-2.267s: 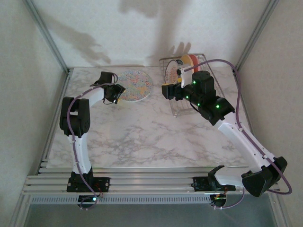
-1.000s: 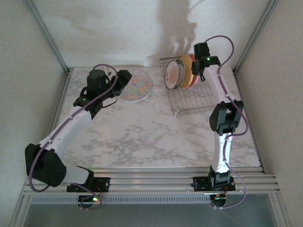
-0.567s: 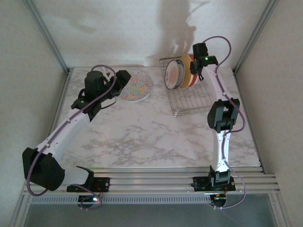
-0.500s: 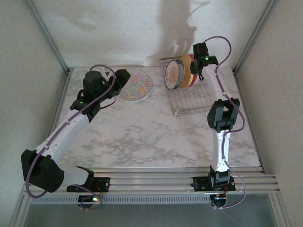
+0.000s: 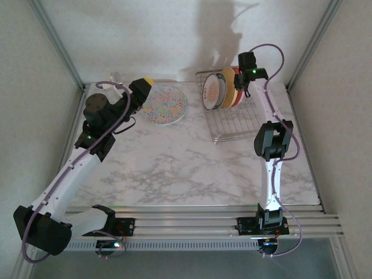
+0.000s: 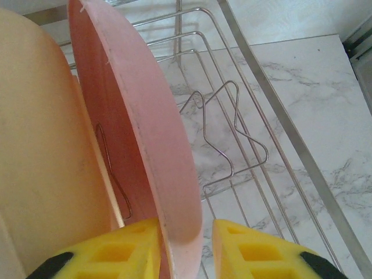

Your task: Unload the plates from the dish rack

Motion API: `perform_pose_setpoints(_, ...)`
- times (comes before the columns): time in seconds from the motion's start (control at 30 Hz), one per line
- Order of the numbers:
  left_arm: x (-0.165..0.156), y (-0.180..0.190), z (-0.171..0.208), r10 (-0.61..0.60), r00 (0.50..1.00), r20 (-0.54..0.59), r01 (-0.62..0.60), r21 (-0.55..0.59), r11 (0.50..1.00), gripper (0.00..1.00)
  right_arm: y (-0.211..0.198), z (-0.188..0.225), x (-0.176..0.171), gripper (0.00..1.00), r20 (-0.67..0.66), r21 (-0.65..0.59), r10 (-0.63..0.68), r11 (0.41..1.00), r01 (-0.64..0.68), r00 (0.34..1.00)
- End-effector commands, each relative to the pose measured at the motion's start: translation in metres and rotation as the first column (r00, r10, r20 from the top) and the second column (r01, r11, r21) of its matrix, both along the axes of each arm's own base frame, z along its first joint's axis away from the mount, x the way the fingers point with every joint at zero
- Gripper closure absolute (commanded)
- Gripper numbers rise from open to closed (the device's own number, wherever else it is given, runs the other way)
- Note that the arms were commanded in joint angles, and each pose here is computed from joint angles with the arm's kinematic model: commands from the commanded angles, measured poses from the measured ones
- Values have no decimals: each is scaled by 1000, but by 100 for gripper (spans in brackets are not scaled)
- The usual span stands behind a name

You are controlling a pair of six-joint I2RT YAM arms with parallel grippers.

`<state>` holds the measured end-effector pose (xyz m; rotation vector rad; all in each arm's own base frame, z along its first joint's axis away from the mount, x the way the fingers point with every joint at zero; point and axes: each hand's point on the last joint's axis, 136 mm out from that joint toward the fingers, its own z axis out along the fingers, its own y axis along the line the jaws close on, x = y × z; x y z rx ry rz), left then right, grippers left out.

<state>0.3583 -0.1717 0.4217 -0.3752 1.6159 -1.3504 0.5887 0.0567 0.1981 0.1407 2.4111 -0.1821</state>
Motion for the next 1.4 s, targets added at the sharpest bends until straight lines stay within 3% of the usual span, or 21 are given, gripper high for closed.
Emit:
perform_pose_setpoints(0.0, -7, -5, 7, -28, 999, 25, 29, -12, 1000, 25, -1, -1, 8, 72, 14, -4, 11, 1000, -11, 1000)
perform_pose_setpoints(0.43, -6, -4, 2, -22, 1000, 8, 22, -16, 1000, 25, -4, -9, 12, 82, 4, -13, 7, 1000, -7, 1000)
perform_pose_setpoints(0.73, -3, -4, -3, -21, 1000, -5, 21, -10, 1000, 25, -2, 11, 14, 100, 49, 0, 3, 1000, -3, 999)
perform_pose_setpoints(1.0, 0, -6, -5, -23, 1000, -6, 23, -15, 1000, 25, 2, 39, 13, 100, 116, -75, -4, 997, 13, 993)
perform_pose_setpoints(1.37, 2, -7, -4, -27, 1000, -3, 27, -26, 999, 26, 5, 78, 5, 100, 203, -268, -36, 959, 91, 979)
